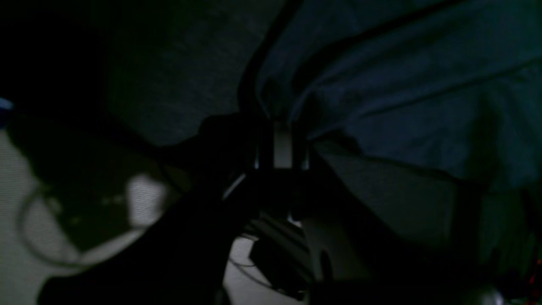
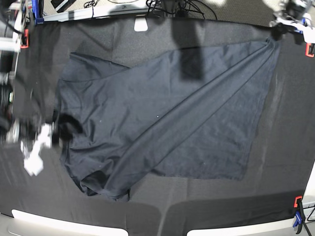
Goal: Layout the t-shirt on the table in an organized manner, then fold the t-shirt properly
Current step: 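Release the shirt and raise the right gripper back toward its base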
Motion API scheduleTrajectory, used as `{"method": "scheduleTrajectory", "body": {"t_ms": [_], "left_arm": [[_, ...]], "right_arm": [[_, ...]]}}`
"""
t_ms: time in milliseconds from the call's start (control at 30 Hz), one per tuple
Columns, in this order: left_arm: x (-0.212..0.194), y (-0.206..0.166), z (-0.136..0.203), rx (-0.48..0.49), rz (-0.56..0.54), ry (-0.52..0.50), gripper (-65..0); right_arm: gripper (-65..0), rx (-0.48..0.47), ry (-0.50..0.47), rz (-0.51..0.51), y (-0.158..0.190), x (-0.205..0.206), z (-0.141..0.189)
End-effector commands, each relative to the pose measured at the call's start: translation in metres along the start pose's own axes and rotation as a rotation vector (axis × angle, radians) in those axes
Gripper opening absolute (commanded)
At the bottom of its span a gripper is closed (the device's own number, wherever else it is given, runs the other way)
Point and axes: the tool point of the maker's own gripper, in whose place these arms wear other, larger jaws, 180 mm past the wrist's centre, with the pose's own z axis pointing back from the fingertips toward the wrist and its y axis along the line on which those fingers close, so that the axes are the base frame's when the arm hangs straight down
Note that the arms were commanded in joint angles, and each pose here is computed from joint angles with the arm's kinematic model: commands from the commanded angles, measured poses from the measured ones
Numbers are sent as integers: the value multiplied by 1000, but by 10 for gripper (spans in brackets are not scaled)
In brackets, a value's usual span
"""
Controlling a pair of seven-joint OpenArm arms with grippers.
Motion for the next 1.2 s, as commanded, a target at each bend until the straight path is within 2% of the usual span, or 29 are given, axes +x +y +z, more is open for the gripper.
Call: {"method": "scheduleTrajectory", "body": {"t_ms": [0,233,367,533,667,733,900,1167], "left_arm": [[1,-2,3,-6,-14,0,-650],[0,-3,2,-7,-10,-1,-650],[0,-3,2,-7,-10,-1,-650],[0,-3,2,-7,-10,-1,-650],[0,-3,2,-7,-10,-1,-650],[0,-3,2,-7,-10,0,-650],[0,-3,2,-7,-10,0,-650],[0,-3,2,-6,-10,0,-650]], "right_arm": [[-394,-1,-57,8,-3,11,14],[-394,-27,24,-131,-13,-73,23],[-394,-58,73,-141,-11,-107,34],[-394,-176,171,-133,-28,-143,51],[-394,-237,131,-164,-37,-147,49],[-394,-222,110,-182,-32,-145,41],[-394,-194,126,-216,-14,-161,14],[-394,-114,61,-270,10,-158,-7]]}}
